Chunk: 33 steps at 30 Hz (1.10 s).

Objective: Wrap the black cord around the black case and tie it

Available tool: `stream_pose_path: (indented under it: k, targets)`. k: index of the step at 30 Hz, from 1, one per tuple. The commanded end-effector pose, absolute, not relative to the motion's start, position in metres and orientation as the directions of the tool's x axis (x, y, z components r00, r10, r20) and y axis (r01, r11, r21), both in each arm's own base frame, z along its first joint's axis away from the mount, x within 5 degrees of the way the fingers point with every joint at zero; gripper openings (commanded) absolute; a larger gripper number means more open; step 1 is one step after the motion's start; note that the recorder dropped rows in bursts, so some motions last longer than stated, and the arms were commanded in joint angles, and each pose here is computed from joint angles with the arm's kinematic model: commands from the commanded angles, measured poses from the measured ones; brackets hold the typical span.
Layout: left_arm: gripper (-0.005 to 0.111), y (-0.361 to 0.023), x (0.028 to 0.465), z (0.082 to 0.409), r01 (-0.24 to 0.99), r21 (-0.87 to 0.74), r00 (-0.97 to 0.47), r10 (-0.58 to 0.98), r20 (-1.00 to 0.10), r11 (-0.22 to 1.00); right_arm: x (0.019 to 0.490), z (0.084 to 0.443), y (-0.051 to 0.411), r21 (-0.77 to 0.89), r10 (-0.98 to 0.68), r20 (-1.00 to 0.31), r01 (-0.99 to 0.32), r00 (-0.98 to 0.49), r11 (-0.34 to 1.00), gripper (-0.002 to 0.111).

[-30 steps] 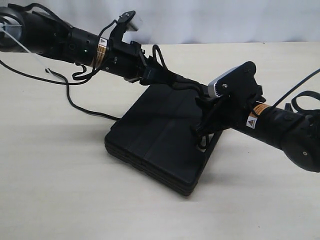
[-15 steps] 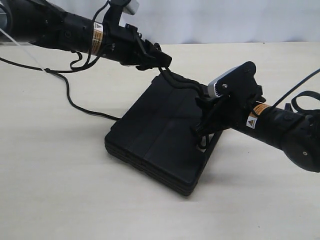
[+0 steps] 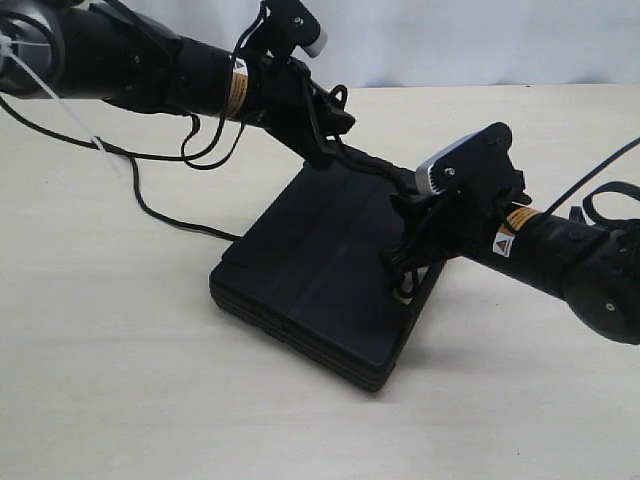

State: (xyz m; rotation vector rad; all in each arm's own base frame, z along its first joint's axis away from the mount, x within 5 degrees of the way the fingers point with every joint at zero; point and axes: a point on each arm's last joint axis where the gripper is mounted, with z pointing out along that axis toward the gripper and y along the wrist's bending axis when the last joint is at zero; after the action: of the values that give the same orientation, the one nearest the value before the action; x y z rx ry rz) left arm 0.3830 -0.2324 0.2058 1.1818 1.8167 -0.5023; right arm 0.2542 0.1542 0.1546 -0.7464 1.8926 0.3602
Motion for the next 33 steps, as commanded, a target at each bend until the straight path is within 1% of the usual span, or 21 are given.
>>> stream_pose_path:
  k: [1,5,6,8,10,16,18,20,24,26,28,29,33]
  targets:
    - [0.024,-0.229,0.381,0.223,0.86,0.181,-0.11,0.52,-0.847,0.477,0.255,0.158,0.155,-0.084,-0.32,-0.91,-0.64,-0.264,0.764,0.004]
    - [0.024,-0.229,0.374,0.239,0.874,0.179,-0.081,0.497,-0.864,0.453,0.255,0.158,0.155,-0.084,-0.32,-0.91,-0.64,-0.264,0.764,0.004]
    - [0.021,-0.23,0.371,0.24,0.884,0.17,-0.075,0.49,-0.868,0.435,0.255,0.158,0.155,-0.084,-0.32,-0.91,-0.64,-0.264,0.764,0.004]
    - [0.012,-0.232,0.366,0.243,0.909,0.145,-0.064,0.475,-0.877,0.39,0.255,0.158,0.155,-0.084,-0.32,-0.91,-0.64,-0.264,0.764,0.004]
    - [0.001,-0.233,0.365,0.242,0.915,0.138,-0.064,0.473,-0.879,0.379,0.255,0.158,0.155,-0.084,-0.322,-0.909,-0.64,-0.265,0.764,0.004]
    - [0.0,-0.232,0.368,0.239,0.9,0.106,-0.115,0.463,-0.879,0.423,0.255,0.158,0.155,-0.084,-0.322,-0.909,-0.64,-0.265,0.764,0.004]
    - [0.005,-0.231,0.37,0.239,0.892,0.109,-0.12,0.464,-0.878,0.438,0.255,0.158,0.155,-0.084,-0.322,-0.909,-0.64,-0.265,0.764,0.004]
    - [0.015,-0.231,0.37,0.239,0.888,0.091,-0.14,0.455,-0.88,0.45,0.255,0.158,0.155,-0.084,-0.323,-0.908,-0.64,-0.266,0.764,0.004]
    - [0.044,-0.231,0.37,0.24,0.875,0.038,-0.196,0.424,-0.884,0.482,0.255,0.158,0.155,-0.084,-0.324,-0.907,-0.64,-0.268,0.764,0.004]
    - [0.056,-0.23,0.369,0.246,0.87,0.023,-0.207,0.407,-0.89,0.492,0.255,0.158,0.155,-0.084,-0.324,-0.907,-0.64,-0.268,0.764,0.004]
    - [0.062,-0.229,0.366,0.255,0.863,0.0,-0.221,0.379,-0.899,0.505,0.255,0.158,0.155,-0.084,-0.324,-0.907,-0.64,-0.268,0.764,0.004]
    - [0.062,-0.228,0.364,0.262,0.861,-0.012,-0.226,0.362,-0.904,0.509,0.255,0.158,0.155,-0.084,-0.324,-0.907,-0.64,-0.268,0.764,0.004]
    - [0.062,-0.214,0.359,0.294,0.839,-0.005,-0.205,0.307,-0.929,0.544,0.255,0.158,0.155,-0.084,-0.324,-0.907,-0.64,-0.268,0.764,0.004]
